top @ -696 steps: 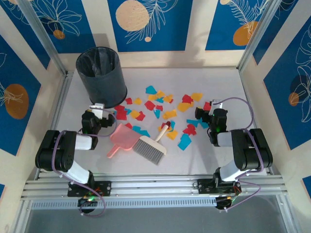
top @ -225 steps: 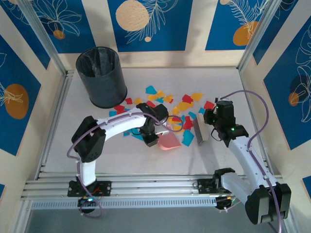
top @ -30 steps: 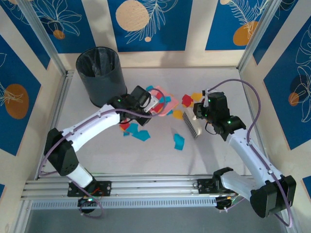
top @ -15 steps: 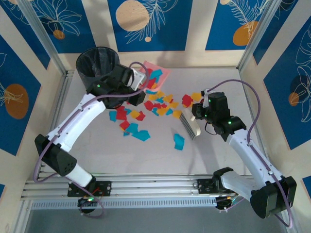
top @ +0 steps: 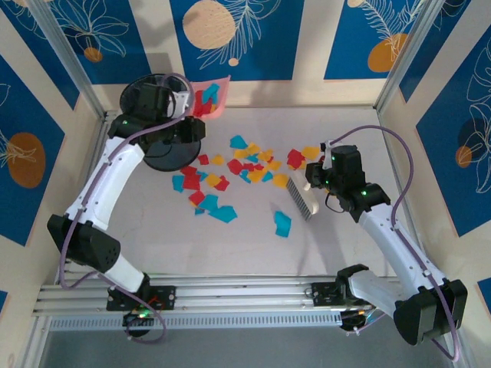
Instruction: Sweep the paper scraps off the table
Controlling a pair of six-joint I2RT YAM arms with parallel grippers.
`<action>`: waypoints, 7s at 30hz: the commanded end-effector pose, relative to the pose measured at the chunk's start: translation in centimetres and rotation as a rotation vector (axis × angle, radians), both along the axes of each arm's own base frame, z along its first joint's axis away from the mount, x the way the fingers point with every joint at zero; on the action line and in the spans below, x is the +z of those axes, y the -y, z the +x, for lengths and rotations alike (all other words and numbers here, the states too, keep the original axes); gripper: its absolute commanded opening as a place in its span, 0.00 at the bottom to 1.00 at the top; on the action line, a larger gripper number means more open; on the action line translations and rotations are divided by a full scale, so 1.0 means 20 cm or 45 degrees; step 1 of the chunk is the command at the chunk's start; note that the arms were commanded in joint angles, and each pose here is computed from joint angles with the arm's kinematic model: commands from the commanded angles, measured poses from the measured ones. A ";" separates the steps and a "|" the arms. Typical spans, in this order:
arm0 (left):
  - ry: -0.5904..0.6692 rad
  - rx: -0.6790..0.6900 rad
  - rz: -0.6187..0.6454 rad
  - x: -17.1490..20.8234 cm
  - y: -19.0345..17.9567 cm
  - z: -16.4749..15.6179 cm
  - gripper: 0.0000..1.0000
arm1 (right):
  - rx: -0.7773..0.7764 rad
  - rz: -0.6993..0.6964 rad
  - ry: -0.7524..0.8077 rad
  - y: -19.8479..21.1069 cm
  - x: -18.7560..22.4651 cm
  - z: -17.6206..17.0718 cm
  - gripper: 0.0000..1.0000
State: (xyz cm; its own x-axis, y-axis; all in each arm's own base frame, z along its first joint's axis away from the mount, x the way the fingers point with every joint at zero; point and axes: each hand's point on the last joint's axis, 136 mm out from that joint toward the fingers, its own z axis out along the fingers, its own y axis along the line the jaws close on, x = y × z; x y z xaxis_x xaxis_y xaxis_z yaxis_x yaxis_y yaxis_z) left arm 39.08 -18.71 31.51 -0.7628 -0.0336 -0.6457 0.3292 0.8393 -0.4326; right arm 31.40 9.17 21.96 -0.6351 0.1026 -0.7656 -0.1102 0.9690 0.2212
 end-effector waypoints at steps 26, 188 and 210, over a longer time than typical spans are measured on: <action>-0.172 0.302 -0.649 0.10 -0.31 0.29 0.00 | 0.011 0.039 0.030 -0.02 0.10 0.06 0.00; -0.144 -0.512 0.494 -0.47 0.03 -0.55 0.00 | -0.875 -0.516 0.225 0.76 0.01 0.19 0.00; -0.191 -0.582 0.506 -0.52 0.08 -0.60 0.00 | -0.260 -0.454 0.093 0.38 -0.28 0.38 0.00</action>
State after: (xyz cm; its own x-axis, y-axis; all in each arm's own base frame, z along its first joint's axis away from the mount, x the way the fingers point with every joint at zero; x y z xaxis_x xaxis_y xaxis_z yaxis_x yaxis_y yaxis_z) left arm 28.11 -19.71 21.75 -0.7396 0.4922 -0.4590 0.6182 0.7664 -0.1743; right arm 38.75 -1.13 16.77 -0.5494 -0.0025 -0.8355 0.2236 0.9631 -0.1499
